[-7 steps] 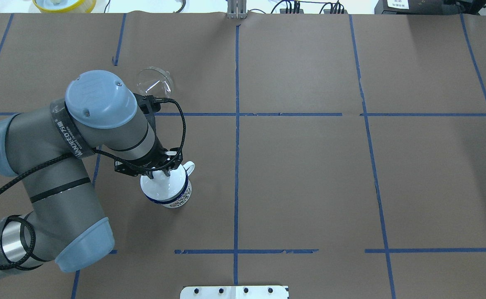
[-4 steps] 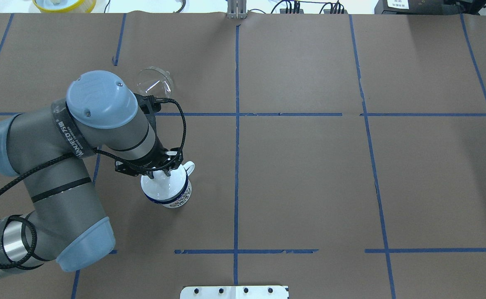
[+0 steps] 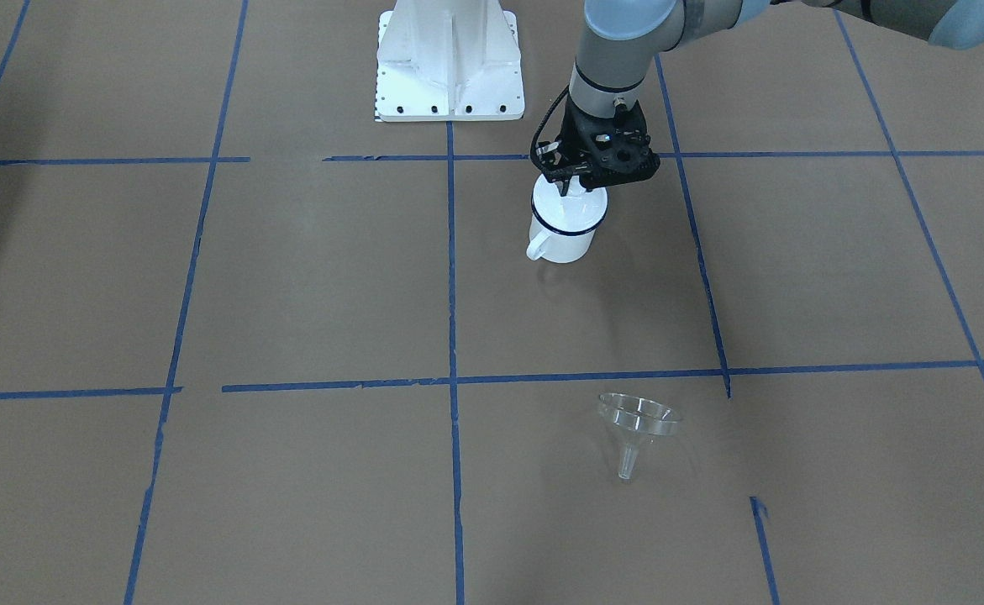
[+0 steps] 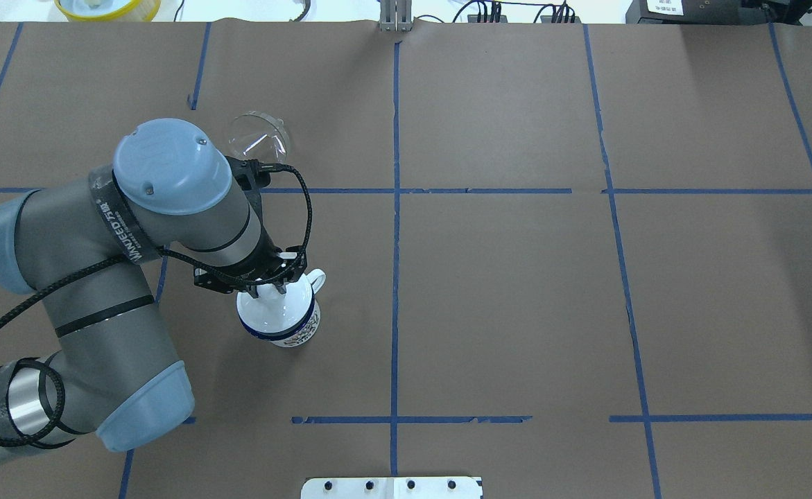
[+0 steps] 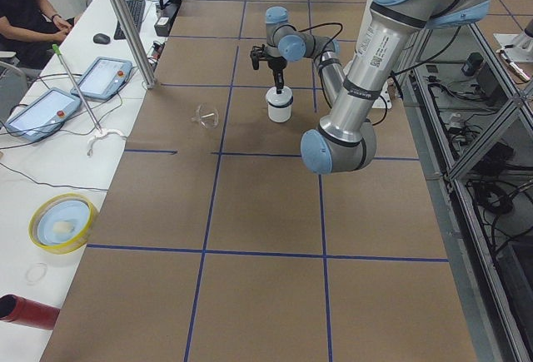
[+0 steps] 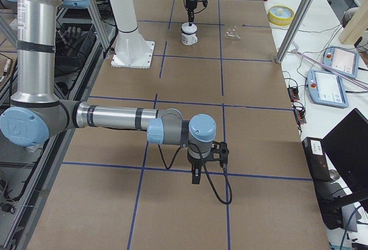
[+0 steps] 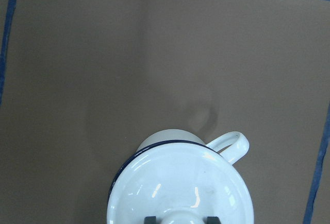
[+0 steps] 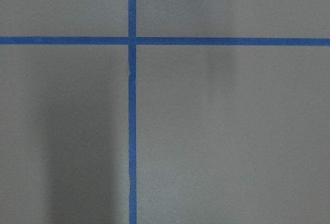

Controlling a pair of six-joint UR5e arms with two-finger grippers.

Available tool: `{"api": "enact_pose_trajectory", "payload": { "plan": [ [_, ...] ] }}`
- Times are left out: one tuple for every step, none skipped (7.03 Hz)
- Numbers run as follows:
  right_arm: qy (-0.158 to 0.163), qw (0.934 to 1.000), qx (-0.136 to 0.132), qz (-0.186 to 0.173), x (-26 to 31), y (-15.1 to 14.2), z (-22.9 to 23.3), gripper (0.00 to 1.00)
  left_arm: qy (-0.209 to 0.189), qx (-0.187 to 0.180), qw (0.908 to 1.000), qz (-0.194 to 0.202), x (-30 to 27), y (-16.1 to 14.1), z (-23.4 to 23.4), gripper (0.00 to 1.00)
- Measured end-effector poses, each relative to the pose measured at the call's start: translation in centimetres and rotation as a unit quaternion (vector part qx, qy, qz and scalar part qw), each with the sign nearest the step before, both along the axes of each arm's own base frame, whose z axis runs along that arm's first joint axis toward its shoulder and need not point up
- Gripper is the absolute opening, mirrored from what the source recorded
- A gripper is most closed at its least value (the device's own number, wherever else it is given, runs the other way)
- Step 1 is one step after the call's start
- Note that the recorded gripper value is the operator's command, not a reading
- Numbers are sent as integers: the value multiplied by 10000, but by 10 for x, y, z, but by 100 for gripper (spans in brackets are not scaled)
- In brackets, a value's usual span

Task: Remove funnel from cup
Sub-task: 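Lower the white lid onto the mug opening with the left gripper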

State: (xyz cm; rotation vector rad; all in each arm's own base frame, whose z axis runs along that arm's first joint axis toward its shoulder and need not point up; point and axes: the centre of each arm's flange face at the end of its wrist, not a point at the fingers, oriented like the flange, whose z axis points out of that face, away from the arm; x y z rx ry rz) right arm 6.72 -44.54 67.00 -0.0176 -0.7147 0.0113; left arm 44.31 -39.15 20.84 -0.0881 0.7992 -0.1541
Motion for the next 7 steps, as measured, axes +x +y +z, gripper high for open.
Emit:
{"api": "enact_pose_trajectory", "payload": {
  "plan": [
    [0, 10000, 0, 0, 0, 0, 0, 100, -3, -2, 10000, 0, 0, 0, 0, 0],
    [0, 10000, 0, 0, 0, 0, 0, 100, -7, -5, 10000, -1, 0, 0, 0, 0],
    [0, 10000, 0, 0, 0, 0, 0, 100, -15, -9, 10000, 0, 1, 0, 1, 0],
    [0, 10000, 0, 0, 0, 0, 0, 100, -21, -10, 10000, 3, 2, -1, 2, 0],
    [0, 10000, 0, 0, 0, 0, 0, 100, -23, -10, 10000, 4, 2, -1, 2, 0],
    [0, 10000, 0, 0, 0, 0, 0, 100, -24, -11, 10000, 4, 2, -1, 2, 0],
    [0, 10000, 0, 0, 0, 0, 0, 100, -20, -8, 10000, 5, 2, -1, 1, 0]
  ]
}}
